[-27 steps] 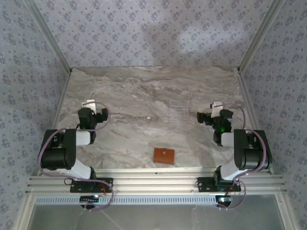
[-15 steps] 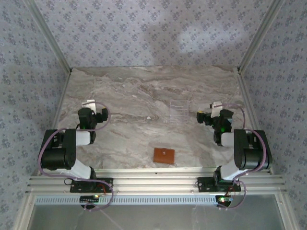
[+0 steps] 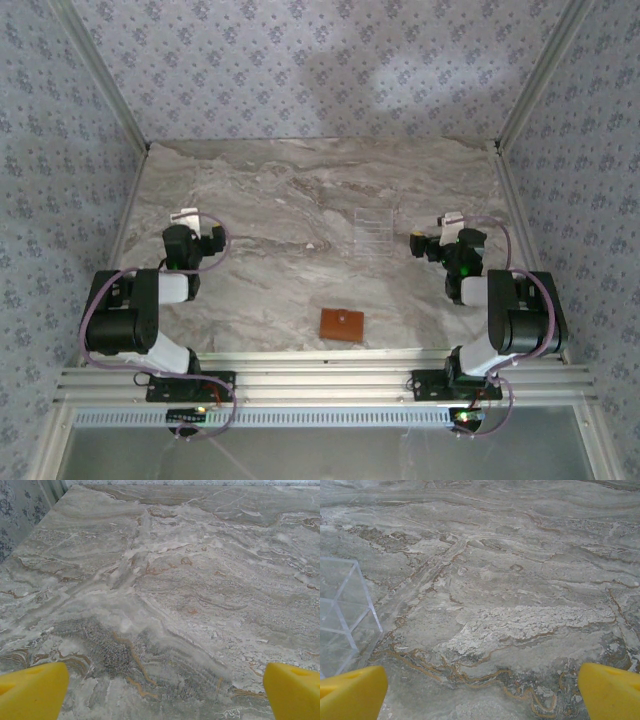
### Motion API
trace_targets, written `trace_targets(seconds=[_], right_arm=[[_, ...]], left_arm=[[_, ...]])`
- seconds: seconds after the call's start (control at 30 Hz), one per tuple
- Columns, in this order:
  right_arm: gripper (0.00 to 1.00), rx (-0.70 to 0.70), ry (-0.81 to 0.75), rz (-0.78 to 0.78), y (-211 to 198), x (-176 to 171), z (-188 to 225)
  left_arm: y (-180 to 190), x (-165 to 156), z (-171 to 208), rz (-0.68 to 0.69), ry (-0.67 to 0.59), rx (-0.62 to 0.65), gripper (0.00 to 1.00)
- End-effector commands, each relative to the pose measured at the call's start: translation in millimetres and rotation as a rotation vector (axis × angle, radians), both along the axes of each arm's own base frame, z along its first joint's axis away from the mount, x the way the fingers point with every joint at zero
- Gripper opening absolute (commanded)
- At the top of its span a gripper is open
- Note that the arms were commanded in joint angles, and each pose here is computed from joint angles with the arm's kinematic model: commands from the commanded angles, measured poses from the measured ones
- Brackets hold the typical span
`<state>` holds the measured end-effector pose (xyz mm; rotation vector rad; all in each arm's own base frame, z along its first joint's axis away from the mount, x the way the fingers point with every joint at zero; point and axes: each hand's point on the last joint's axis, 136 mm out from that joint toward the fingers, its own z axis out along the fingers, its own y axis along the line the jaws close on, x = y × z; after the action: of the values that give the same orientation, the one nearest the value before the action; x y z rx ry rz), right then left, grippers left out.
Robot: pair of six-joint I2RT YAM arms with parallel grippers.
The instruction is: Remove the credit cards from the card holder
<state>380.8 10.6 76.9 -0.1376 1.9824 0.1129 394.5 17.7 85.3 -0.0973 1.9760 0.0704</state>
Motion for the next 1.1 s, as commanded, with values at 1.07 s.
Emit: trace_targets(seconds=[1.07], right_arm=[[0.83,0.067,0.444,-0.052,55,-1,51]], left_arm=[[-50,-18,84,0.090,0.229,-0.163,1.00]])
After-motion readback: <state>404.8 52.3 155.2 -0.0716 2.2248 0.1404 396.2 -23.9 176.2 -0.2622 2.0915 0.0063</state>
